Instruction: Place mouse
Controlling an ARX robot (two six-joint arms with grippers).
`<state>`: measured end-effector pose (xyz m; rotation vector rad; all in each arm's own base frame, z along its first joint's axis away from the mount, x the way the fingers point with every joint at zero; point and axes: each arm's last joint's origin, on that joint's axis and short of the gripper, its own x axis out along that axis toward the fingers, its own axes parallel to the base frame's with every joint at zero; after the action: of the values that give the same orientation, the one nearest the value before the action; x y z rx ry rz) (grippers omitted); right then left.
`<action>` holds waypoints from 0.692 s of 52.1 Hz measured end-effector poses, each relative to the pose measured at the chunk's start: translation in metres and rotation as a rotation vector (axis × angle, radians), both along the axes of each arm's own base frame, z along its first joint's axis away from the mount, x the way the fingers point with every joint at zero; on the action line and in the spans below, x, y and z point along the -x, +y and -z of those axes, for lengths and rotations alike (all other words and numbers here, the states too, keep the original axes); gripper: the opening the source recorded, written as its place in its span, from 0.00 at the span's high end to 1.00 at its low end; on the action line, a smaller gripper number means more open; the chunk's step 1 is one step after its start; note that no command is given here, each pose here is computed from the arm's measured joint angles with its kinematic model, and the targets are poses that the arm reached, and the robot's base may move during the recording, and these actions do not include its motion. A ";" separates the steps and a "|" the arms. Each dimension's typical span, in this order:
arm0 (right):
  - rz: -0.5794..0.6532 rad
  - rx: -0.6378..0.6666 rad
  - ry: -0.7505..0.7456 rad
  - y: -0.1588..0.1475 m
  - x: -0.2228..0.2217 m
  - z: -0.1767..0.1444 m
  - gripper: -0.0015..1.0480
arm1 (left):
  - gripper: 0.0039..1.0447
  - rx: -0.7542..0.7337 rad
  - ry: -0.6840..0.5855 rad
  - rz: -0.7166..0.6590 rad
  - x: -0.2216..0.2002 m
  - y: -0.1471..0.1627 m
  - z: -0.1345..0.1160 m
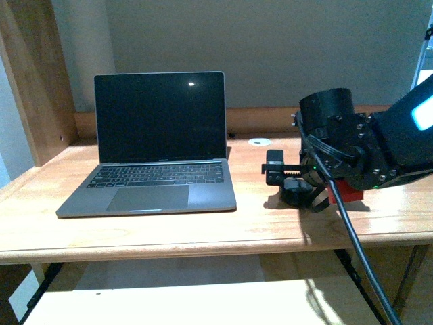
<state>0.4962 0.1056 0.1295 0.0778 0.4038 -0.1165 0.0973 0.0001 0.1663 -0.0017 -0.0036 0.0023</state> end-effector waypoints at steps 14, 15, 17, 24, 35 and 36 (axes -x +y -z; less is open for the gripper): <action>-0.063 -0.038 -0.244 -0.004 0.011 -0.041 0.14 | 0.06 0.000 0.000 0.000 0.000 0.000 0.000; -0.089 -0.026 -0.279 -0.006 0.015 -0.040 0.18 | 0.06 0.000 0.000 0.000 0.000 0.000 0.000; -0.109 -0.007 -0.306 -0.011 0.026 -0.036 0.23 | 0.06 0.000 0.000 0.000 0.000 0.000 0.000; -0.128 0.041 -0.356 -0.030 0.068 -0.025 0.40 | 0.06 0.000 0.000 0.000 0.000 0.000 0.000; -0.126 0.066 -0.422 -0.072 0.178 -0.038 0.96 | 0.06 0.000 0.000 0.000 0.000 0.000 0.000; -0.128 0.071 -0.392 -0.074 0.189 -0.031 0.98 | 0.06 0.000 0.000 0.000 0.000 0.000 0.000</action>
<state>0.3067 0.0314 0.1606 0.0034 0.0127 0.0118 0.0973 0.0001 0.1663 -0.0017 -0.0036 0.0023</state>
